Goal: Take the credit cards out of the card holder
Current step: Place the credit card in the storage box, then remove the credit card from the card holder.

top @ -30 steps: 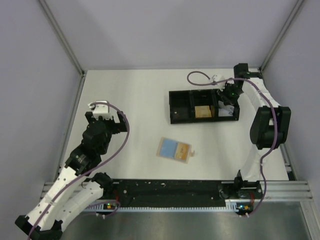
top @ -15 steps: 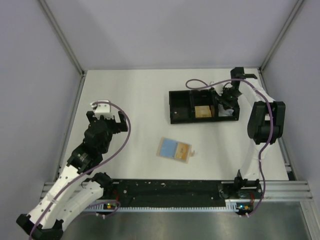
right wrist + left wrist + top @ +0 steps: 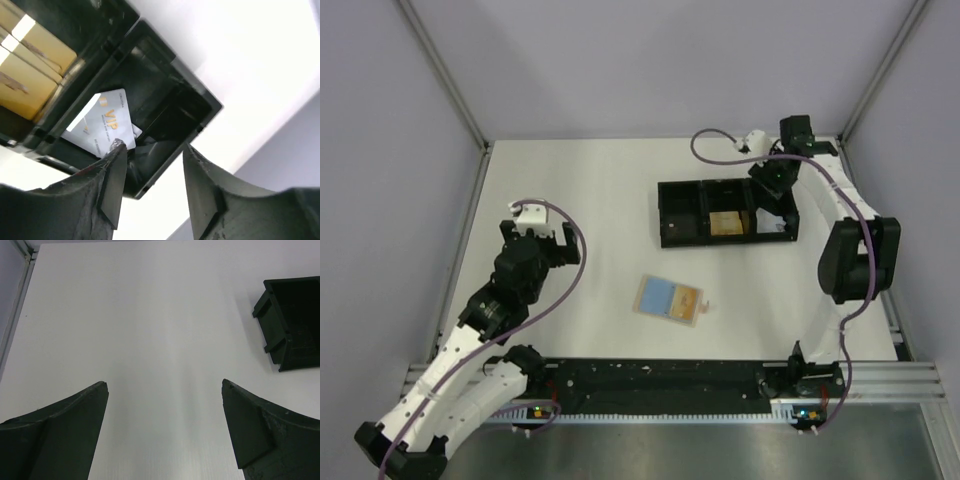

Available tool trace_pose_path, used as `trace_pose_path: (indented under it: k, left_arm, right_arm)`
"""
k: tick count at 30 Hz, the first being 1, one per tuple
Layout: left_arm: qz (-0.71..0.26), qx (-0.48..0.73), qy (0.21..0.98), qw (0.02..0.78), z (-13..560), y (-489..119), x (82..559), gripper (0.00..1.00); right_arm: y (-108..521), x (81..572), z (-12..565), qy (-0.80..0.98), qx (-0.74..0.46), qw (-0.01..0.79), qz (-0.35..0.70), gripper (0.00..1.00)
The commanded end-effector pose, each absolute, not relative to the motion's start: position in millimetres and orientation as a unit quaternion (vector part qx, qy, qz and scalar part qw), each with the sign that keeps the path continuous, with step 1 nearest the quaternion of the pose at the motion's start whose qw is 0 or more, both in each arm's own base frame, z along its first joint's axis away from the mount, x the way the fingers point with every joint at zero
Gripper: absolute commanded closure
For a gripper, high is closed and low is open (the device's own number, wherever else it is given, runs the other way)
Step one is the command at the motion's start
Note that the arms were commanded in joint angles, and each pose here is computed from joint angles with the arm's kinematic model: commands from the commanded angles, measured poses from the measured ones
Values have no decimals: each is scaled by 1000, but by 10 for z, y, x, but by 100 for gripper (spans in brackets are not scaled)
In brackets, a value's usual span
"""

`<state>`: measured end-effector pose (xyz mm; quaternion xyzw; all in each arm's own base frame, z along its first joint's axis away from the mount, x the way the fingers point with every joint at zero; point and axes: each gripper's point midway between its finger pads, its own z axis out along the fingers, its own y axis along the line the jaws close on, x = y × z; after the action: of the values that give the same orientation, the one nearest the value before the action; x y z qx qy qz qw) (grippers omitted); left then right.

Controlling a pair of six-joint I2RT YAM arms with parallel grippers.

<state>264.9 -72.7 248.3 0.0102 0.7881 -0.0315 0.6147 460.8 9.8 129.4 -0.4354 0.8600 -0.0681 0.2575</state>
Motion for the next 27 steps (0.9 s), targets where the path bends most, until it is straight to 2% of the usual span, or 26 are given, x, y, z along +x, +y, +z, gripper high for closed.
trace_pose_path:
  k: [1,3,6,13,17,23,27]
  left_arm:
    - [-65,16,787,613,2550,-867,2692,1]
    - [-85,28,794,601,2533,-975,2701,1]
    - [-132,55,809,571,2489,-1217,2691,2]
    - [-285,68,842,454,2265,-1915,2532,8]
    - [-310,78,860,397,2005,-2264,2472,12]
    - [-355,104,872,321,1711,-2861,2248,21]
    - [-379,107,874,284,1530,-3175,2132,28]
  right_arm:
    - [457,4583,2262,865,-294,401,-67,48]
    - [625,4462,2338,886,-198,419,-22,43]
    - [1016,4125,2258,902,-120,407,80,42]
    - [1879,3264,1899,893,-70,389,214,42]
    - [2257,2727,1548,887,-38,348,301,43]
    - [2597,2248,1129,866,-10,297,402,52]
    - [2560,2150,869,865,9,286,412,66]
